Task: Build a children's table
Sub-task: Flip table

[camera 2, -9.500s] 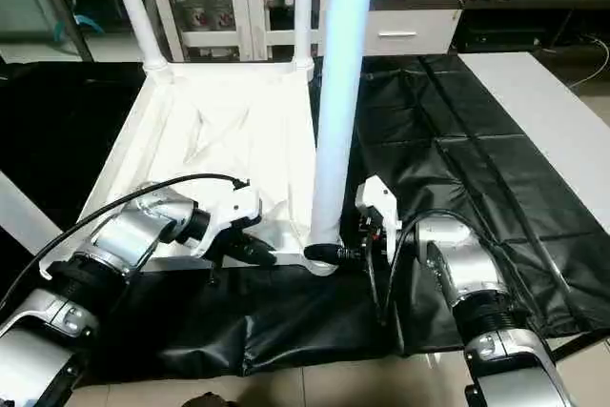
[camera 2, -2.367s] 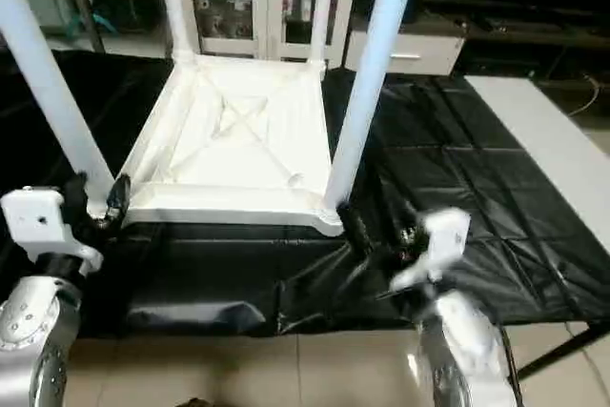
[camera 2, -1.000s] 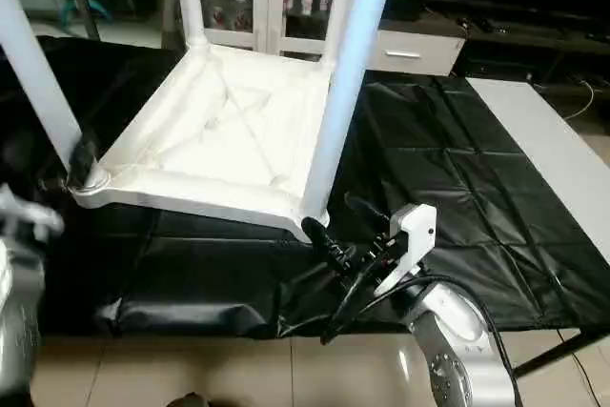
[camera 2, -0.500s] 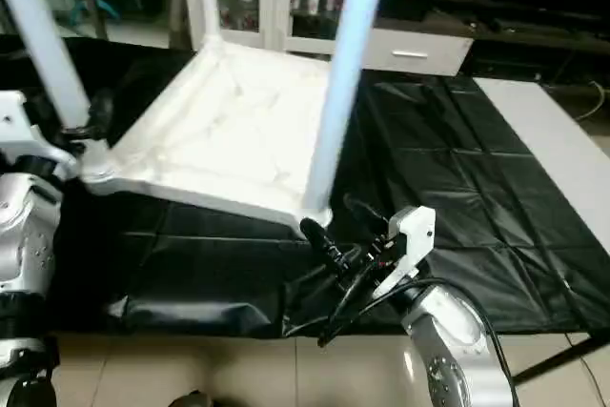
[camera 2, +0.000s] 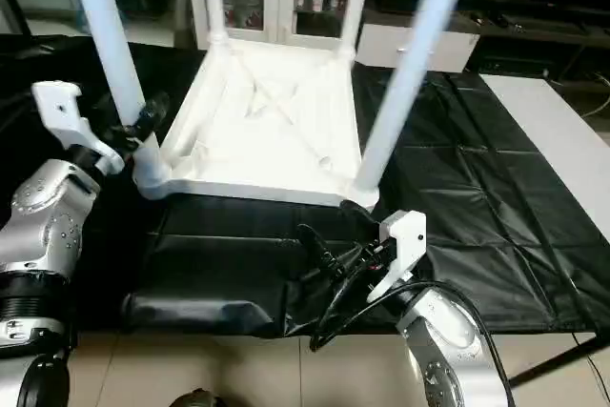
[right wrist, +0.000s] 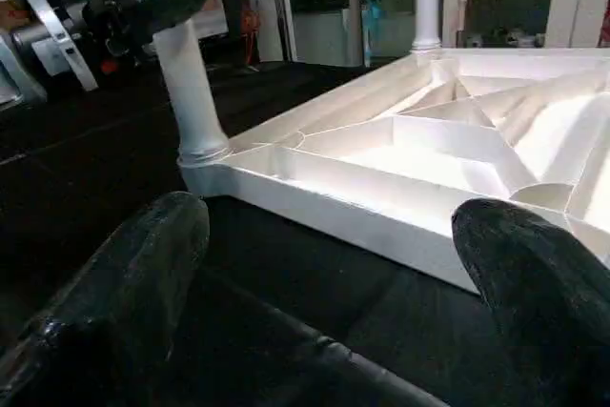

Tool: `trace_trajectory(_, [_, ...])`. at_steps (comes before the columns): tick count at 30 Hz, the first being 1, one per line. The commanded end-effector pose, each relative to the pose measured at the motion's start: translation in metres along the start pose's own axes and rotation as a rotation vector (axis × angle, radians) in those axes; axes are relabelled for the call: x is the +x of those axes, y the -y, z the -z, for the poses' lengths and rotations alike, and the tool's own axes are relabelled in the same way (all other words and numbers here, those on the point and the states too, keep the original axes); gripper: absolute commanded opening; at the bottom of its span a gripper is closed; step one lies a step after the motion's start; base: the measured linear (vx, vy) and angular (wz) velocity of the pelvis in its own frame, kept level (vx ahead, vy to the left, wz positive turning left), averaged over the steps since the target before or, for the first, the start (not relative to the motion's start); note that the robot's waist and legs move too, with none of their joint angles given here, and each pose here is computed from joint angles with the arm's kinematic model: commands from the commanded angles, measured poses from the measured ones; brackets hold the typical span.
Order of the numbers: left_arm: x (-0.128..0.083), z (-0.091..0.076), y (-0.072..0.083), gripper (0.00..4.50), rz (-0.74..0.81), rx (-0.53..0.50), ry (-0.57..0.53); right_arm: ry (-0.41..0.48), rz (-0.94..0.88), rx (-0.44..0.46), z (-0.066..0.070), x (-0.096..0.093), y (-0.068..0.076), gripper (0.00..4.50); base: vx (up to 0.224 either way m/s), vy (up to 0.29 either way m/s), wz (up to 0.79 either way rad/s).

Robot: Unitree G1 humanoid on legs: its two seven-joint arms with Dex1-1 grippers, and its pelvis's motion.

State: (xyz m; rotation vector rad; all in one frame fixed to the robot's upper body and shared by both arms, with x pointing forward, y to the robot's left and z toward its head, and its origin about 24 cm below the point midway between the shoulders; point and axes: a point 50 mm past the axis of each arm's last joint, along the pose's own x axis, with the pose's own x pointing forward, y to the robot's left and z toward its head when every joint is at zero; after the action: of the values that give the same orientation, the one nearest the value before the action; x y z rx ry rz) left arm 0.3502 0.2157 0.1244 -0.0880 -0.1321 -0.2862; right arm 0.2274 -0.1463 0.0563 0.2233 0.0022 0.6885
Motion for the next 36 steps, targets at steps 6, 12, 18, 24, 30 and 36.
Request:
trace_trajectory(6, [0.01, 0.003, 0.007, 3.07, -0.001, 0.035, -0.044, -0.015, -0.005, -0.026, -0.003, 0.002, 0.001, 4.5, 0.0, 0.0, 0.0])
trace_trajectory(12, [0.014, -0.002, 0.01, 2.58, -0.034, -0.011, -0.007, -0.033, -0.015, -0.032, -0.001, 0.003, 0.002, 4.5, 0.0, 0.0, 0.0])
trace_trajectory(18, [0.011, -0.001, 0.017, 2.16, -0.046, -0.091, 0.022, -0.037, -0.02, -0.025, 0.0, 0.004, 0.003, 4.5, 0.0, 0.0, 0.0])
trace_trajectory(24, [0.011, 0.002, 0.024, 2.13, -0.103, -0.304, 0.071, -0.053, 0.028, 0.005, 0.005, 0.01, 0.005, 4.5, 0.0, 0.0, 0.0])
trace_trajectory(30, [0.013, 0.0, 0.039, 2.13, -0.083, -0.552, 0.131, -0.046, 0.148, 0.146, 0.008, 0.024, 0.012, 4.5, 0.0, 0.0, 0.0])
trace_trajectory(36, [0.011, 0.004, 0.049, 2.07, -0.055, -0.573, 0.116, 0.065, 0.185, 0.354, -0.001, 0.039, 0.019, 4.5, 0.0, 0.0, 0.0])
